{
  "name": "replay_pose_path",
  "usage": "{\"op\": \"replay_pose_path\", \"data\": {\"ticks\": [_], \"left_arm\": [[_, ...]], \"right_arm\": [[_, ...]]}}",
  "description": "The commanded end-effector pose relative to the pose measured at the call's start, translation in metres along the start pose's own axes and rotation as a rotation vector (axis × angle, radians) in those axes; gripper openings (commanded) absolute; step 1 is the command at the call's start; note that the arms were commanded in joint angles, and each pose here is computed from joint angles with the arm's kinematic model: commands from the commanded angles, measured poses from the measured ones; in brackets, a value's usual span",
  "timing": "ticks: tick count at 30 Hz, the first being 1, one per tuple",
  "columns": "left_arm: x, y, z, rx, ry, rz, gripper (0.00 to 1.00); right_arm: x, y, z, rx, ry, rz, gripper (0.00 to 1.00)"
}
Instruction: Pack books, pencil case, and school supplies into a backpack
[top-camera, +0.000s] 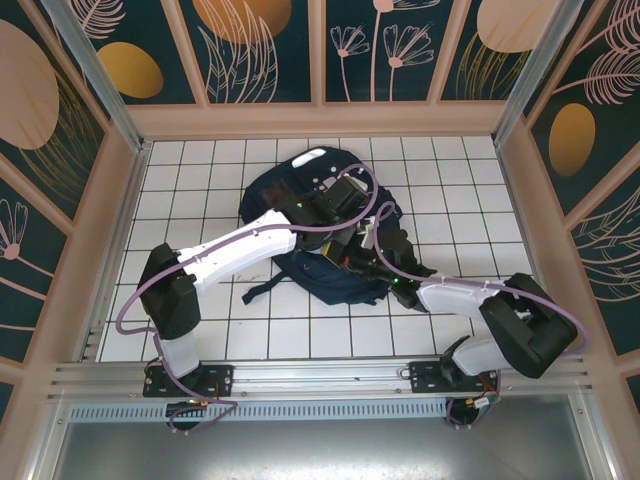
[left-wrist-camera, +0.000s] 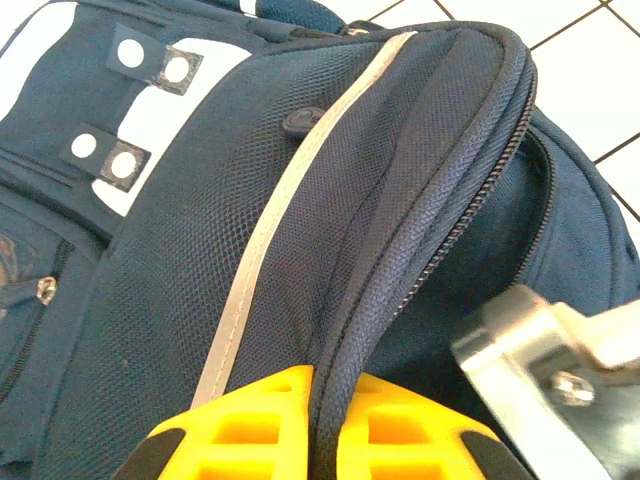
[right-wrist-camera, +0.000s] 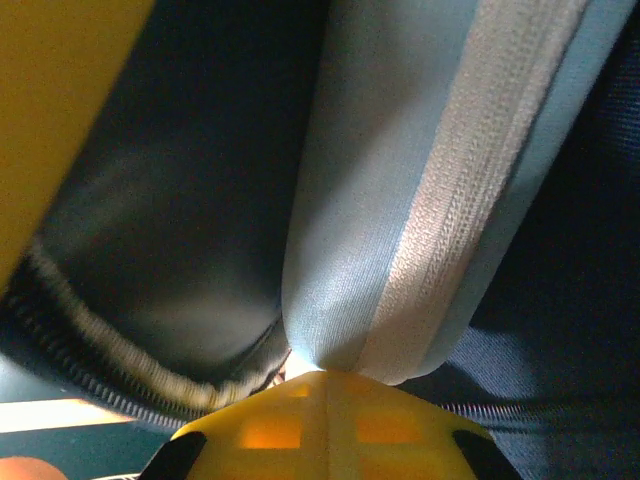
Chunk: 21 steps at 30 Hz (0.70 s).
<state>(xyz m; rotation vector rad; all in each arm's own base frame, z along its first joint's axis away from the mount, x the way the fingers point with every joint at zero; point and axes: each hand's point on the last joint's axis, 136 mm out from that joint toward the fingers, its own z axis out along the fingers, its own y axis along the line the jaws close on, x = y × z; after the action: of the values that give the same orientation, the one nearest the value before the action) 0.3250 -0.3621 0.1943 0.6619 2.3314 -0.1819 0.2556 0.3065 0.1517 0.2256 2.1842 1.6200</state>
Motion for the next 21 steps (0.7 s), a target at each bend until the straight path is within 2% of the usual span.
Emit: {"op": "replay_pose_path", "data": {"ticks": [1, 5, 8, 9, 13, 18, 21], "left_arm": [[-0.016, -0.013, -0.025, 0.104, -0.054, -0.079, 0.04], [-0.017, -0.013, -0.029, 0.165, -0.051, -0.130, 0.16], [-0.018, -0.013, -0.029, 0.212, -0.051, -0.158, 0.35], [-0.025, -0.010, -0.042, 0.235, -0.079, -0.172, 0.43], [-0.029, -0.003, -0.047, 0.279, -0.097, -0.207, 0.66], [-0.030, 0.037, -0.043, 0.253, -0.128, -0.315, 0.78], [-0.026, 0.070, -0.039, 0.204, -0.144, -0.394, 0.81]], "right_arm": [[-0.029, 0.007, 0.005, -0.045, -0.149, 0.019, 0.05], [-0.025, 0.000, 0.002, -0.059, -0.152, 0.066, 0.10], [-0.023, -0.004, -0.014, -0.025, -0.179, 0.069, 0.19], [-0.023, -0.006, -0.021, -0.002, -0.193, 0.062, 0.21], [-0.027, -0.032, -0.054, 0.196, -0.252, 0.059, 0.32], [-0.039, -0.064, -0.102, 0.446, -0.313, 0.058, 0.47], [-0.042, -0.067, -0.105, 0.464, -0.301, 0.079, 0.51]]}}
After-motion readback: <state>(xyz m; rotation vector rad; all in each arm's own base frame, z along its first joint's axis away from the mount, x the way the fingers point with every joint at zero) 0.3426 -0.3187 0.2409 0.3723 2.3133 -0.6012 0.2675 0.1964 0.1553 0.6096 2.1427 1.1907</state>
